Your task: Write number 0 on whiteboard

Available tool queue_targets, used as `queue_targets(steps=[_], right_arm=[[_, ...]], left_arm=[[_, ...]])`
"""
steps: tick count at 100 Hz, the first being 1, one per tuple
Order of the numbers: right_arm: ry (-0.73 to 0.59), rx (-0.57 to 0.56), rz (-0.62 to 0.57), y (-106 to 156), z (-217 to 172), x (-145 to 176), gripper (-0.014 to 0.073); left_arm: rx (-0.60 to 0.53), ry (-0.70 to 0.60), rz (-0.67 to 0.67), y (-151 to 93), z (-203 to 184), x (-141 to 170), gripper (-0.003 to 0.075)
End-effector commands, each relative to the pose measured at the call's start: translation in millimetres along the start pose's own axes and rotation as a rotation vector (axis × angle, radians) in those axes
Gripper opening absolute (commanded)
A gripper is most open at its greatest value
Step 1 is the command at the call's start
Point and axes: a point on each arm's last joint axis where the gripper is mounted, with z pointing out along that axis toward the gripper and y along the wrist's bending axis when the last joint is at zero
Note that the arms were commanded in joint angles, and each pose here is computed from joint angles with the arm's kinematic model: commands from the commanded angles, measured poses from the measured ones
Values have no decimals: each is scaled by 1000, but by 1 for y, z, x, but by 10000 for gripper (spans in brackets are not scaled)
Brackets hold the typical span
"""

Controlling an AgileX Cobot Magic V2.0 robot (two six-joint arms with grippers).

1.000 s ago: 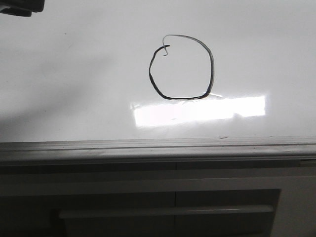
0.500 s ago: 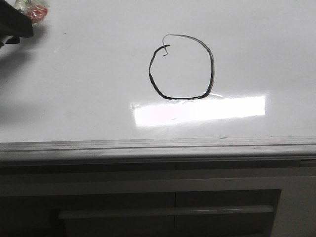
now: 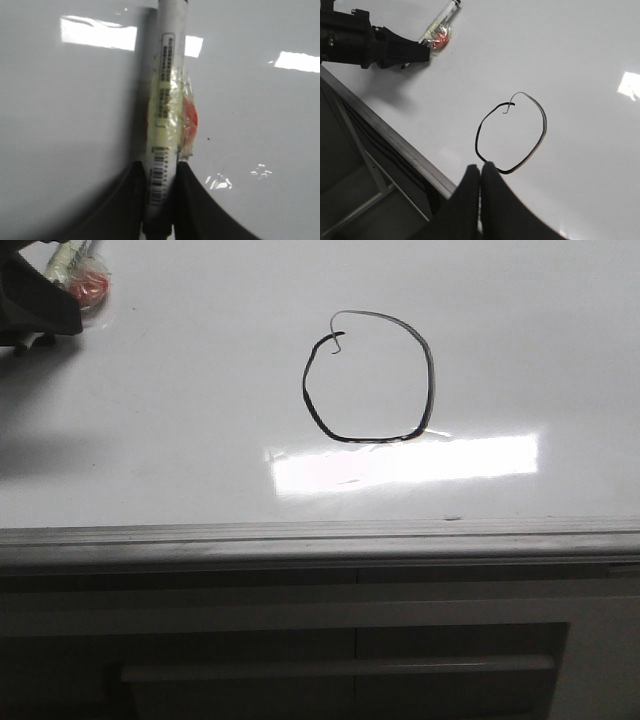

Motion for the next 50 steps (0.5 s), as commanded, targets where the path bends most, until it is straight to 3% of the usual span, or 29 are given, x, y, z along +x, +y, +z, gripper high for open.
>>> queue_targets(steps=[1,50], right_arm=[[-97,35,9,-4,-3,-14,-58],[-97,35,9,-4,-3,-14,-58]], left_arm=[[-6,-22,-12,-1,4,-5,-20],[-9,-16,-12,-1,6,-4,-18]])
